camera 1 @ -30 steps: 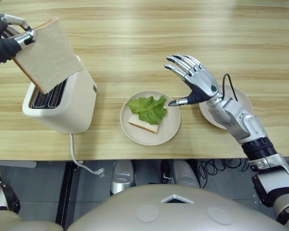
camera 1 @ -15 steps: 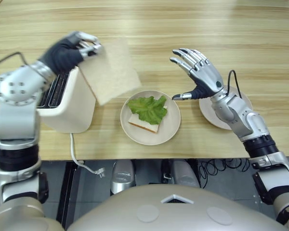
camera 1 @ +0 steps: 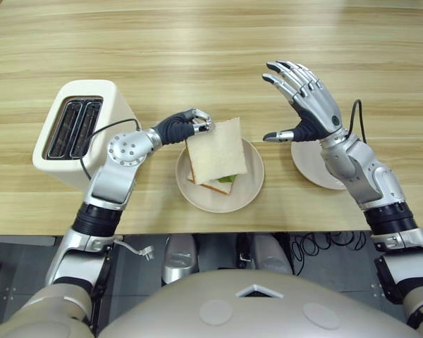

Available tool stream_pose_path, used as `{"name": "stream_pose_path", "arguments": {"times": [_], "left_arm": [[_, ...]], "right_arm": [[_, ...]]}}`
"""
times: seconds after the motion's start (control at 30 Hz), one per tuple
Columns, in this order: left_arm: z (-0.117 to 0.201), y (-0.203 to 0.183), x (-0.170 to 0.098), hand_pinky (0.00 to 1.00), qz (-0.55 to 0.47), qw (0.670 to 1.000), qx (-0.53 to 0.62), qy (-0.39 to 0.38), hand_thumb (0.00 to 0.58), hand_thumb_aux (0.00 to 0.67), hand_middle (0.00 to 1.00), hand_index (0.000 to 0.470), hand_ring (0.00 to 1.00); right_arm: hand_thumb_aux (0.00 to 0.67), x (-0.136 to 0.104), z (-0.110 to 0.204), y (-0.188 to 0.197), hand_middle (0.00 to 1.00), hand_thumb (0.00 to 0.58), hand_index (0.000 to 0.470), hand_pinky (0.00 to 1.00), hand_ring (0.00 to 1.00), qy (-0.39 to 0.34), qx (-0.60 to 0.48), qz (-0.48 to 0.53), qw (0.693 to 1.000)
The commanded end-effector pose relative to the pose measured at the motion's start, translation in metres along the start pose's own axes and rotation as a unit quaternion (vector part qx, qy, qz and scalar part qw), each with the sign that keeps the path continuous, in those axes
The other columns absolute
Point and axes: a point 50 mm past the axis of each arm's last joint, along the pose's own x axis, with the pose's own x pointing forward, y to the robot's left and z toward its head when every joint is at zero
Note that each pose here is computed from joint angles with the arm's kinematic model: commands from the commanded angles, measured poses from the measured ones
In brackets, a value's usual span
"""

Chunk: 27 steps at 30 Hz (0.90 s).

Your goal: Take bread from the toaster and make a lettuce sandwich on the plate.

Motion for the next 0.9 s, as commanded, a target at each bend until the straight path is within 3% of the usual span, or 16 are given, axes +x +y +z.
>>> {"name": "stream_pose_path", "arguments": {"times": [0.03, 0.43, 0.9], "left_arm": [[-0.015, -0.008, 0.008, 1.00, 0.002, 1.000, -0.014, 0.013, 0.580, 0.670, 1.00, 0.460, 1.00], [-0.048, -0.015, 0.029, 1.00, 0.019, 0.999, 0.025, 0.039, 0.580, 0.670, 1.00, 0.460, 1.00], [-0.065, -0.022, 0.037, 1.00, 0.013, 0.997, 0.059, 0.053, 0.580, 0.670, 1.00, 0.460, 1.00]], "right_arm": [[0.000, -0.001, 0.007, -0.001, 0.00, 0.000, 0.000, 0.00, 0.00, -0.028, 0.003, 0.014, 1.000], [0.000, -0.019, 0.035, 0.013, 0.00, 0.000, 0.000, 0.00, 0.00, -0.124, 0.005, 0.100, 0.987], [0.000, -0.039, 0.059, 0.063, 0.00, 0.000, 0.000, 0.00, 0.00, -0.183, -0.023, 0.269, 0.945]]}}
